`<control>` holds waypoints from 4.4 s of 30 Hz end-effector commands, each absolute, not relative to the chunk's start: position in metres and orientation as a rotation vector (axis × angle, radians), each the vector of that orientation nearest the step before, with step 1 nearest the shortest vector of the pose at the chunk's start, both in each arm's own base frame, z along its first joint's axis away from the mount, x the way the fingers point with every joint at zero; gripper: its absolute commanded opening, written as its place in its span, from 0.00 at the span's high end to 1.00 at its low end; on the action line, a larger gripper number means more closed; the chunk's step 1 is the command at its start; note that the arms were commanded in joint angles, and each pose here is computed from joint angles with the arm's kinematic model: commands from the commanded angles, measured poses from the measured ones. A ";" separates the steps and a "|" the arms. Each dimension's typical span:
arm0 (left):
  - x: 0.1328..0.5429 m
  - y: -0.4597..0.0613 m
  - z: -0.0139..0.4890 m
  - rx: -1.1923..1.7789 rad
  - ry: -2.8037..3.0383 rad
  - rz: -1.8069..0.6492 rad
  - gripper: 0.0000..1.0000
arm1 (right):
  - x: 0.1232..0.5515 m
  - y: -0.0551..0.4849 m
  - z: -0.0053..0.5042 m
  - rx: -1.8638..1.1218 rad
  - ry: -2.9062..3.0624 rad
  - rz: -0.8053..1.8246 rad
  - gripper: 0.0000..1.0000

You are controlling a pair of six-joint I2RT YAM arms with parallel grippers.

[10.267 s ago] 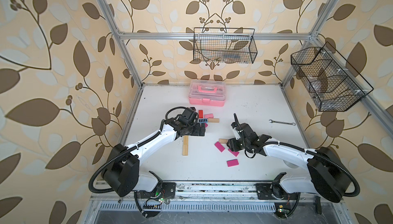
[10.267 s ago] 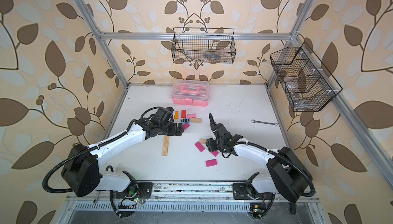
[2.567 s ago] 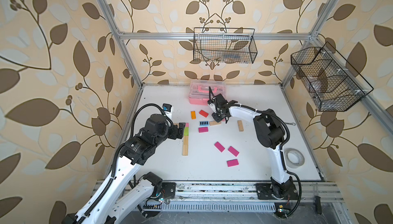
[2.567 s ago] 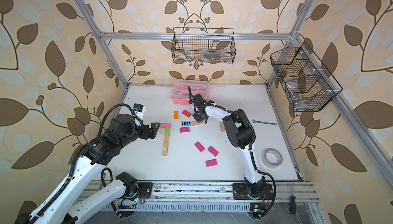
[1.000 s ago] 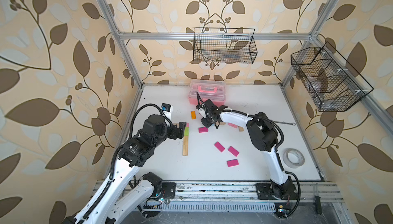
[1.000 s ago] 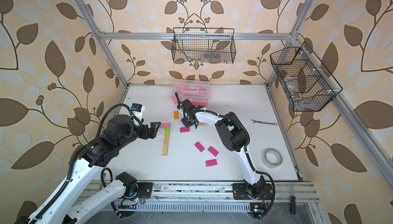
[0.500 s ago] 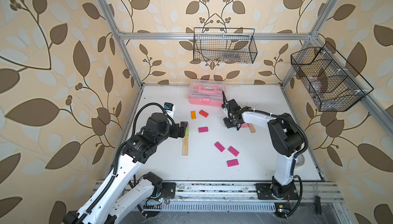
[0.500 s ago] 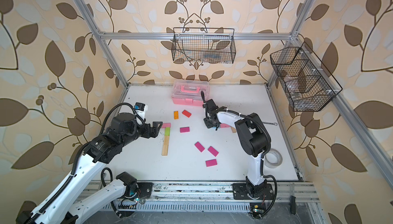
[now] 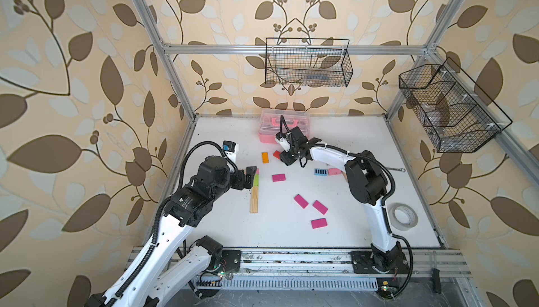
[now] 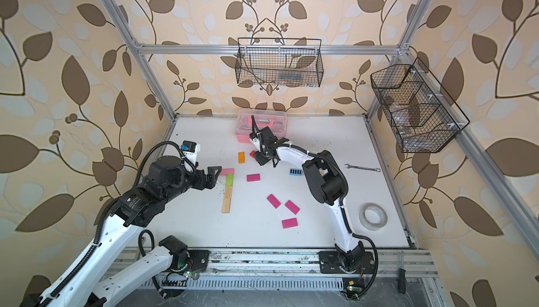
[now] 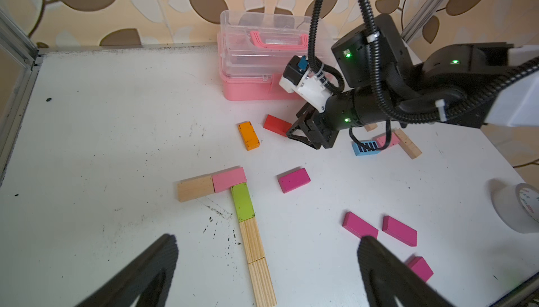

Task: Assemble the number 7 with building blocks
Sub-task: Move the building block to the center of the board, then pick up the building block from the center of the board, then place the building block at the center of the board, then move the building block to the center of the board.

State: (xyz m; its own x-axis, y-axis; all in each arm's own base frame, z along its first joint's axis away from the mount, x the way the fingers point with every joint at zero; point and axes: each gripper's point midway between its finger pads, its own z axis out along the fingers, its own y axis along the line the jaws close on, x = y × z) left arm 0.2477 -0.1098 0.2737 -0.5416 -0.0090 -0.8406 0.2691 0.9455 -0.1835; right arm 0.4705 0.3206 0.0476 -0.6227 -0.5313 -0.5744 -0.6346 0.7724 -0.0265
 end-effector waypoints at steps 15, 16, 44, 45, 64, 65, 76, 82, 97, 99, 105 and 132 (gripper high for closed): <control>0.248 -0.109 0.274 0.173 2.110 -0.351 0.01 | 0.474 0.345 0.017 -1.058 2.441 0.290 0.56; 0.248 -0.109 0.275 0.173 2.108 -0.353 0.01 | 0.474 0.344 0.018 -1.065 2.439 0.288 0.58; 0.252 -0.123 0.264 0.174 2.143 -0.434 0.01 | 0.385 0.247 0.061 -1.571 2.120 0.246 0.82; 0.253 -0.126 0.261 0.179 2.149 -0.453 0.01 | 0.385 0.248 0.061 -1.588 2.087 0.243 0.82; 0.262 -0.142 0.232 0.104 2.224 -0.554 0.01 | 0.362 0.283 0.036 -2.046 1.773 0.288 0.76; 0.261 -0.140 0.233 0.103 2.225 -0.544 0.01 | 0.362 0.283 0.035 -2.055 1.771 0.282 0.76; 0.259 -0.129 0.238 0.096 2.203 -0.486 0.01 | 0.367 0.285 0.025 -2.096 1.812 0.257 0.63; 0.254 -0.122 0.244 0.086 2.190 -0.459 0.01 | 0.360 0.301 0.039 -2.077 1.733 0.301 0.48; 0.217 -0.077 0.265 0.047 2.132 -0.299 0.01 | 0.348 0.346 0.036 -2.131 1.699 0.428 0.49; 0.212 -0.072 0.268 0.036 2.110 -0.292 0.01 | 0.350 0.349 0.034 -2.139 1.704 0.432 0.49; 0.205 -0.064 0.269 0.024 2.097 -0.266 0.01 | 0.350 0.356 0.031 -2.160 1.705 0.444 0.50; 0.203 -0.064 0.264 0.033 2.084 -0.274 0.01 | 0.392 0.361 0.017 -2.035 1.833 0.368 0.77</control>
State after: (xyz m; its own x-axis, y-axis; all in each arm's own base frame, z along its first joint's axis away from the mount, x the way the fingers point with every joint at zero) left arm 0.1994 -0.0650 0.2633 -0.5223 -0.1071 -0.8460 0.1367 0.9687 -0.2070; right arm 0.3894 0.3627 0.0273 0.1392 -0.8830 -0.4483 -0.9881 -0.0941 -0.1215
